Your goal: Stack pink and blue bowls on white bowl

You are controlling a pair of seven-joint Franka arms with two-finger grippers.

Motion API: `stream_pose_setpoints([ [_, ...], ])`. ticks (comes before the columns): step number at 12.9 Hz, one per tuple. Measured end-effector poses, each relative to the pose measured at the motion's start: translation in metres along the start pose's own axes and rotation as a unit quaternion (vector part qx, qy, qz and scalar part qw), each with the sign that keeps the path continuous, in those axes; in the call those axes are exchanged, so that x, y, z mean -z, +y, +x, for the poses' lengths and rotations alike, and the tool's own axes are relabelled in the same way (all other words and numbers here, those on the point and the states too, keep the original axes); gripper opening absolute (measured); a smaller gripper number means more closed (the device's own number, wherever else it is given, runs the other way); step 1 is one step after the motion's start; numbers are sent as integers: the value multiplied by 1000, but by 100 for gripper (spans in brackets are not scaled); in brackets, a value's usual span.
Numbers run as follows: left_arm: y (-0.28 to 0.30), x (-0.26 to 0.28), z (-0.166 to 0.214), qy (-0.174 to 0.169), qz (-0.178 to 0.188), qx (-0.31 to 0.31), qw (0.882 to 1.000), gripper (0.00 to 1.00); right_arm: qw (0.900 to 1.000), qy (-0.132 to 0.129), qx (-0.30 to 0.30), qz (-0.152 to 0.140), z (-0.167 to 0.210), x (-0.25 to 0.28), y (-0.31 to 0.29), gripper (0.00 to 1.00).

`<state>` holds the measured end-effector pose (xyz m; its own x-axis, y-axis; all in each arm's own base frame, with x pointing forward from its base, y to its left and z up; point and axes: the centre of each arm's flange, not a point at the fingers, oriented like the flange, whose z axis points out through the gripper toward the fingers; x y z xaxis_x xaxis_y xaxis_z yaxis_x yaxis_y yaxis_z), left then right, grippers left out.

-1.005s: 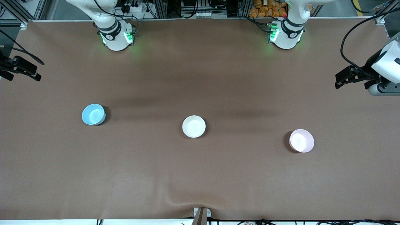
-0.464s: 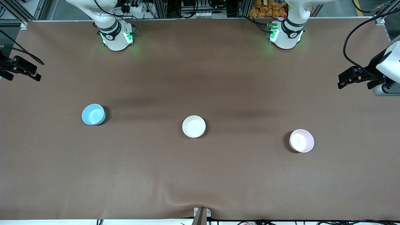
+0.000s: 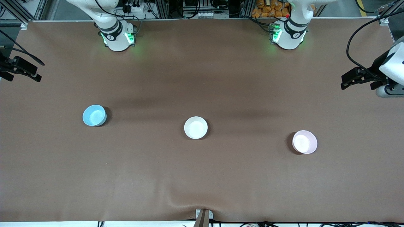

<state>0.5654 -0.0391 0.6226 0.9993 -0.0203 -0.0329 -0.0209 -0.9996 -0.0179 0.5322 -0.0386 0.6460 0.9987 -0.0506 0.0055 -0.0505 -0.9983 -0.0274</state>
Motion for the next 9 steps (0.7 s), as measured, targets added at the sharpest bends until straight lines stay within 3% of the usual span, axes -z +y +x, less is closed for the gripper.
stream_pose_setpoints([
  [9, 0, -5, 0, -6, 0, 0, 1000, 100, 1000, 0, -3, 0, 0, 0, 3, 100],
])
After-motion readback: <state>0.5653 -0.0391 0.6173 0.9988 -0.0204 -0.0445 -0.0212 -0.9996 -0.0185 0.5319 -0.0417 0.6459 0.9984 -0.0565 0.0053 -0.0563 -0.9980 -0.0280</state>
